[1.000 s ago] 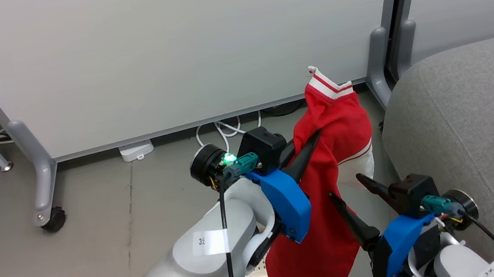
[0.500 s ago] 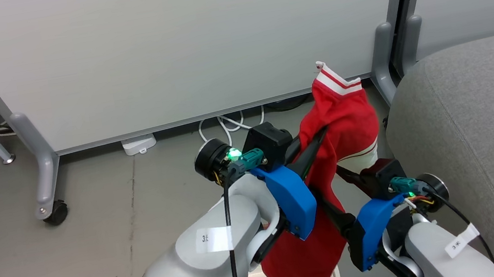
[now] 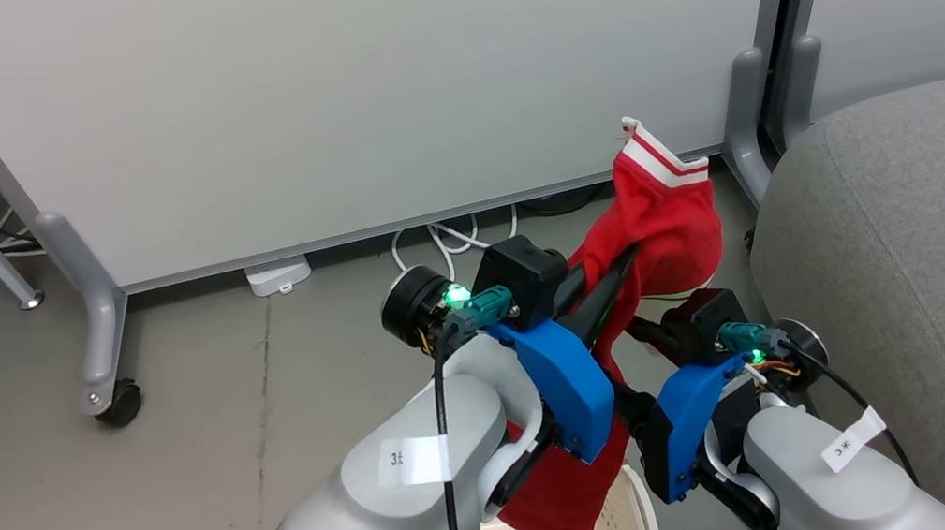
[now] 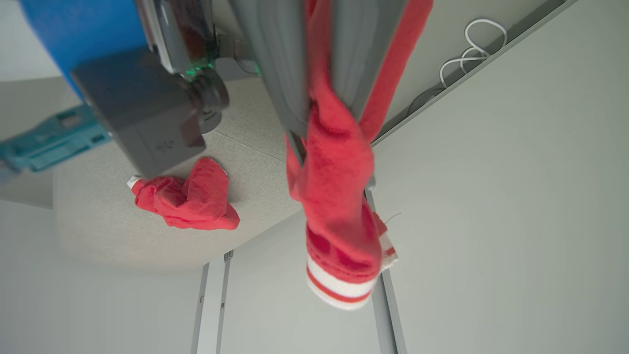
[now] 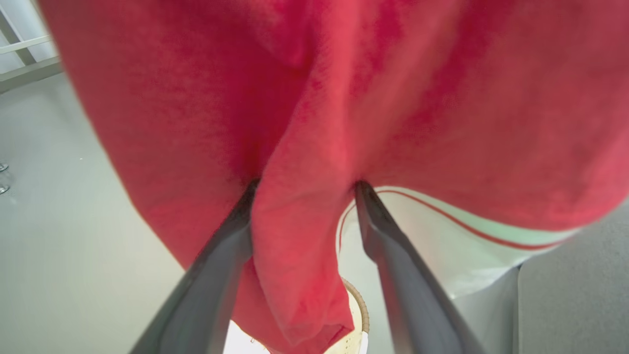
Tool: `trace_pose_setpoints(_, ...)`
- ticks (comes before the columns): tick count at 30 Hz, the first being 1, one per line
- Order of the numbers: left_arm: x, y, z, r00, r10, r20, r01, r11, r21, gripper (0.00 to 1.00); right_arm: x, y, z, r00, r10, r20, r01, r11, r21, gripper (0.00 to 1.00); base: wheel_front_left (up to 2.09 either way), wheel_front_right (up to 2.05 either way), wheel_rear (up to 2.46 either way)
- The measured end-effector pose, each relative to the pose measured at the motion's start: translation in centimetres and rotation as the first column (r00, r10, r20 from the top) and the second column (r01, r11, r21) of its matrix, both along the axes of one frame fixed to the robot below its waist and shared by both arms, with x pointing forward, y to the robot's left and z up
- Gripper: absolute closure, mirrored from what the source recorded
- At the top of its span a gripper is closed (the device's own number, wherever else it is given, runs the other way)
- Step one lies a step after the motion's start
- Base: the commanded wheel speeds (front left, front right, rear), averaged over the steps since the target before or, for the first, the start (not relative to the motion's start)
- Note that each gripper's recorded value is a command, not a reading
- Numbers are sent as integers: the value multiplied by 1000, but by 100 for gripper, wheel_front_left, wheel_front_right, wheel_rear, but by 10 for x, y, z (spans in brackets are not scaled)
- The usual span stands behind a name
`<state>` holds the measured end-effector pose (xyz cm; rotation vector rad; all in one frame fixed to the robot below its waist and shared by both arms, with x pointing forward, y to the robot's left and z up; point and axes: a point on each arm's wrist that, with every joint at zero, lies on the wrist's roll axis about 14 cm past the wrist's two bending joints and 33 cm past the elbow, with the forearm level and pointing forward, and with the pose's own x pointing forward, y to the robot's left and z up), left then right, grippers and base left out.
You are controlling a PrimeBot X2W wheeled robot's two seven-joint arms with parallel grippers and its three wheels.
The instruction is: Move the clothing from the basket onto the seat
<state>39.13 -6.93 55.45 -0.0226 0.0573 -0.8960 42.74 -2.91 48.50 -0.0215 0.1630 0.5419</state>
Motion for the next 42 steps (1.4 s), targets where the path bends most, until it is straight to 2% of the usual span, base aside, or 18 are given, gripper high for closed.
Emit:
trace_pose_setpoints(1,0,0,0,1000,1,0,-1,1000,0,100,0,1,0,1000,1,-1,-1,1000,1,91,0,0,0)
trace_pose_setpoints(2,0,0,0,1000,0,0,0,1000,1,100,1,1,0,1000,2,-1,-2,1000,3,100,0,0,0)
trace_pose_setpoints(33,2,3,-11,999,26,-27,-25,1000,17,100,-3,-16,0,999,-42,-1,42,999,25,100,0,0,0)
trace_pose_setpoints(34,3,3,-11,999,27,-28,-27,999,18,75,-3,-16,0,999,-43,0,43,999,27,100,0,0,0)
trace_pose_setpoints(35,3,3,-12,999,28,-28,-27,999,18,35,-2,-16,1,999,-43,0,43,999,28,100,0,0,0)
trace_pose_setpoints(36,3,3,-11,999,29,-29,-29,999,16,0,-2,-16,1,999,-44,1,44,999,30,100,0,0,0)
trace_pose_setpoints(42,6,8,-14,998,51,-35,-51,999,15,0,0,-17,3,999,-52,4,52,998,40,100,0,0,0)
